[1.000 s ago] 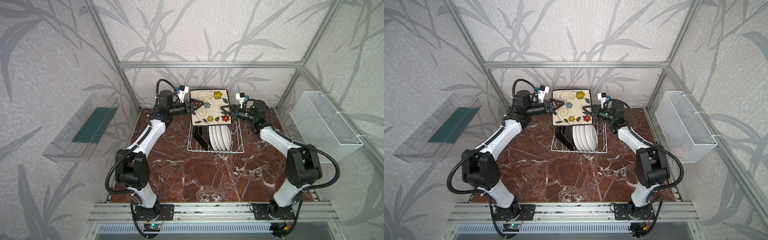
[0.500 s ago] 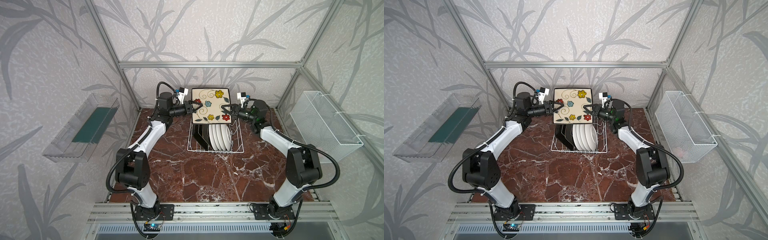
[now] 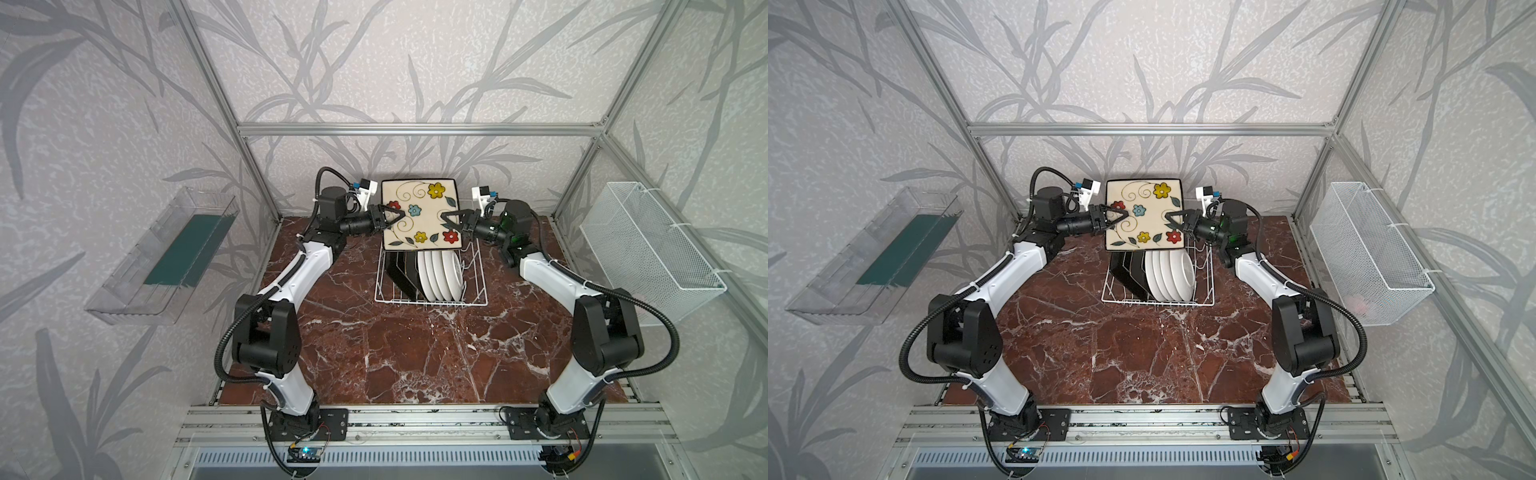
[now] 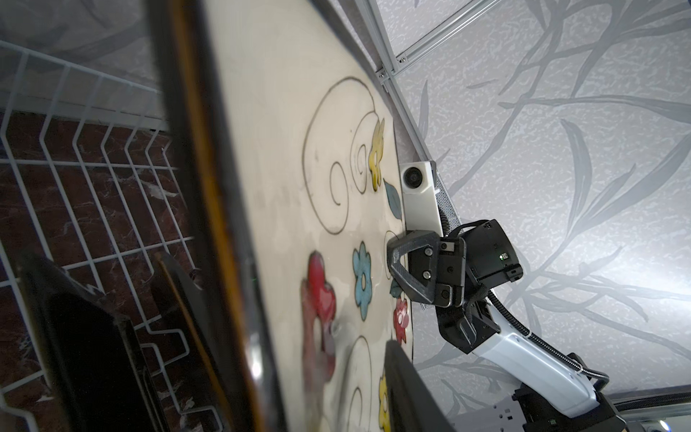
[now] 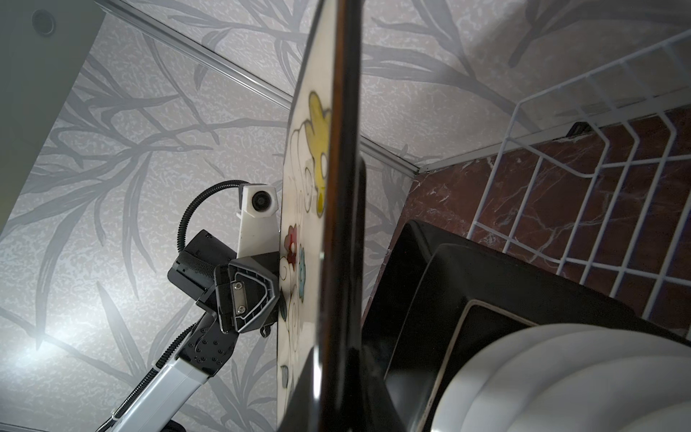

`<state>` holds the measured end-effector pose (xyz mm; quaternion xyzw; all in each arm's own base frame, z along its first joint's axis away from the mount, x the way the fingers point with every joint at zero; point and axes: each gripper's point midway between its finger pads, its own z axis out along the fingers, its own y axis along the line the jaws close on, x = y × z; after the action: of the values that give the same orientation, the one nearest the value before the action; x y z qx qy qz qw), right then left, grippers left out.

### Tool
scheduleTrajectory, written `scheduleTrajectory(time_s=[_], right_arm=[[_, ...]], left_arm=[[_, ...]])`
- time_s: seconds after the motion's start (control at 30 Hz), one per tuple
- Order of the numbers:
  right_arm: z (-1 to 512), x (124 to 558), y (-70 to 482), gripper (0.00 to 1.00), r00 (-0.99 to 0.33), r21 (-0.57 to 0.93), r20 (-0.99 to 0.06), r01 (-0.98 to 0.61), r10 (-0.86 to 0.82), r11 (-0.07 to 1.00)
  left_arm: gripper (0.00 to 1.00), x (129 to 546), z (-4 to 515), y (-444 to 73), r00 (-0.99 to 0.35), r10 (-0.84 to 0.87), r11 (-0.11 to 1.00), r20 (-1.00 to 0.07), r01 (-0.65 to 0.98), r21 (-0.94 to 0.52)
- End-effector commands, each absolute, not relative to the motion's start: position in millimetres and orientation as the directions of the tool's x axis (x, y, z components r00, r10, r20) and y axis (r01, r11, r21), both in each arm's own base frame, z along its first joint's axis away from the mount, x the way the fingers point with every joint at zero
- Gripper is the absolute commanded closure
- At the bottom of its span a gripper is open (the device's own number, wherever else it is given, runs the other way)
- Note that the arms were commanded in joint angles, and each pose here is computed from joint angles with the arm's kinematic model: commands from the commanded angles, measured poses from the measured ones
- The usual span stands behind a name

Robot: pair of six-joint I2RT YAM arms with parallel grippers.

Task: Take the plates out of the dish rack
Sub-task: 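Grip the flower plate's near edge with the left gripper while right holds, then carry the flower plate away from the rack with the left gripper while the right releases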

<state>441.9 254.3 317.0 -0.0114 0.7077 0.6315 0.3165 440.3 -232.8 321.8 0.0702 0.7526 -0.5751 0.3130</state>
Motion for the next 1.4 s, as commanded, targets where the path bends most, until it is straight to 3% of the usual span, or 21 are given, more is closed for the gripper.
scheduleTrajectory(time_s=[0.0,0.23,0.43,0.73,0.97,1.37], right_arm=[[390.7,425.7,259.0,1.00,-0.681,0.767,-0.621,-0.631,0.388,0.120],[391.8,422.6,261.8,1.00,-0.692,0.770,-0.616,-0.629,0.377,0.106],[387.5,421.4,262.6,1.00,-0.698,0.773,-0.615,-0.625,0.365,0.108],[373.6,424.7,262.1,0.95,-0.718,0.797,-0.591,-0.591,0.367,0.127],[366.0,427.6,260.4,0.69,-0.715,0.797,-0.598,-0.580,0.361,0.170],[361.5,423.2,255.9,0.38,-0.690,0.771,-0.636,-0.589,0.345,0.243]], left_arm=[[0.64,432.6,324.8,-236.4,-0.788,-0.226,0.328,-0.573,0.492,-0.806],[0.76,431.0,324.4,-237.4,-0.791,-0.222,0.325,-0.570,0.491,-0.808],[1.00,429.3,327.3,-236.1,-0.787,-0.230,0.326,-0.573,0.493,-0.807],[1.00,427.1,334.7,-230.5,-0.764,-0.280,0.340,-0.581,0.487,-0.804],[1.00,422.6,349.1,-223.3,-0.720,-0.302,0.390,-0.625,0.505,-0.770],[1.00,421.3,372.7,-217.0,-0.674,-0.374,0.374,-0.637,0.519,-0.768]])
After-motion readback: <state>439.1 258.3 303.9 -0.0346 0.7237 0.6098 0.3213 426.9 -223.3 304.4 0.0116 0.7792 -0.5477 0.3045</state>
